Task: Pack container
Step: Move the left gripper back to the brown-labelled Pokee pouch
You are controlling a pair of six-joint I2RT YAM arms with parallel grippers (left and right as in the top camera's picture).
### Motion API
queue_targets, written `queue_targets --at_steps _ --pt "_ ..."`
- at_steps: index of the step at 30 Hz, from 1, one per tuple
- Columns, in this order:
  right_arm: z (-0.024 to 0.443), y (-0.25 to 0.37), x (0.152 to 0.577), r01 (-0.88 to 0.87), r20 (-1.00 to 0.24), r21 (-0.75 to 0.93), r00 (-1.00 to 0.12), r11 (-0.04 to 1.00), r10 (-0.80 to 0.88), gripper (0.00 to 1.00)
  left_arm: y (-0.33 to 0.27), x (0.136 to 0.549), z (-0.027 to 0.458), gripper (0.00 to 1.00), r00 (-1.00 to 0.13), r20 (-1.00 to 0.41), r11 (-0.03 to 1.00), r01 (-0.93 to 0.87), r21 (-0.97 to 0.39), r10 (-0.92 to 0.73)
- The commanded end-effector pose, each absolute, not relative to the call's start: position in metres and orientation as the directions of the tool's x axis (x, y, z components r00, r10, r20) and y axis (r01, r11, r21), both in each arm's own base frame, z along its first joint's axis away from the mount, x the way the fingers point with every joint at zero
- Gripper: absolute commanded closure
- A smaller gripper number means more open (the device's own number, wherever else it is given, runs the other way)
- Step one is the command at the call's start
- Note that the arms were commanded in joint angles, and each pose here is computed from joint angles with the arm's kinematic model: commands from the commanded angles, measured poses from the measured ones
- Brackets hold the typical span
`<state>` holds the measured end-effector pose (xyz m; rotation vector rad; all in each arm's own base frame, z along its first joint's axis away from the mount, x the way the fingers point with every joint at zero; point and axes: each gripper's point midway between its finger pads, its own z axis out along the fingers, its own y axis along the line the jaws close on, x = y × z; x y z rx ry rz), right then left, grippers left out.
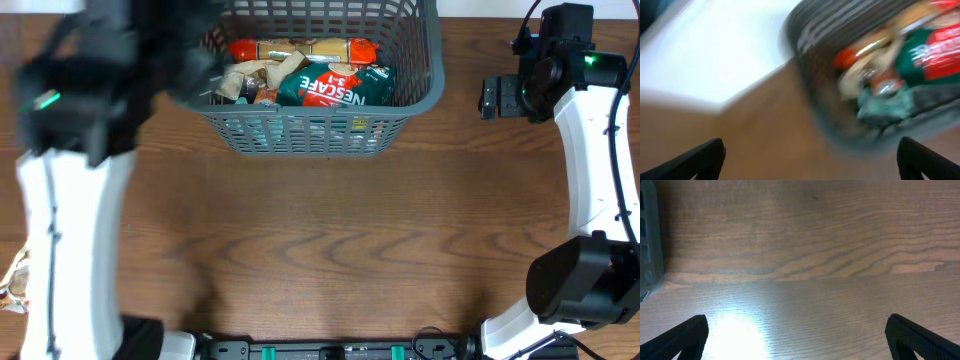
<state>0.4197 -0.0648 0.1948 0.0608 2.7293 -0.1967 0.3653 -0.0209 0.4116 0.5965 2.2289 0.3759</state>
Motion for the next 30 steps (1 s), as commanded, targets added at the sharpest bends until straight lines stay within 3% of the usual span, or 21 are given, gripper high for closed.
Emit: queue_targets --at_steps 1,4,8,13,22,26,30 --pt "0.203 -0.065 0.419 0.058 -0.414 -0.138 -0.910 0.989 -0.004 0.01 0.043 0.328 0.420 0.01 -0.706 -0.682 0.943 -0.061 0.328 0.192" --pt "0.204 -0.064 0.422 0.063 -0.424 -0.135 -0.905 0.989 0.000 0.01 0.084 0.282 0.414 0.01 -0.745 -0.666 0.931 -0.268 0.249 -0.036" --pt "0.206 -0.063 0.425 0.076 -0.440 -0.119 -0.898 0.990 0.016 0.01 0.109 0.239 0.412 0.01 -0.735 -0.653 0.887 -0.410 0.212 -0.183" --pt "0.208 -0.060 0.430 0.069 -0.459 -0.101 -0.888 0.993 0.015 0.01 0.109 0.191 0.409 0.01 -0.696 -0.679 0.857 -0.477 0.193 -0.234" --pt "0.208 -0.060 0.430 0.069 -0.461 -0.101 -0.887 0.992 0.015 0.01 0.094 0.127 0.333 0.01 -0.792 -0.562 0.861 -0.441 0.255 -0.239" --pt "0.208 -0.060 0.431 0.069 -0.462 -0.101 -0.887 0.993 0.014 0.01 0.096 0.137 0.295 0.02 -0.879 -0.453 0.892 -0.317 0.321 -0.150" --pt "0.209 -0.060 0.432 0.069 -0.467 -0.102 -0.884 0.992 0.014 0.01 0.089 0.163 0.260 0.01 -0.943 -0.330 0.946 -0.146 0.288 -0.045"
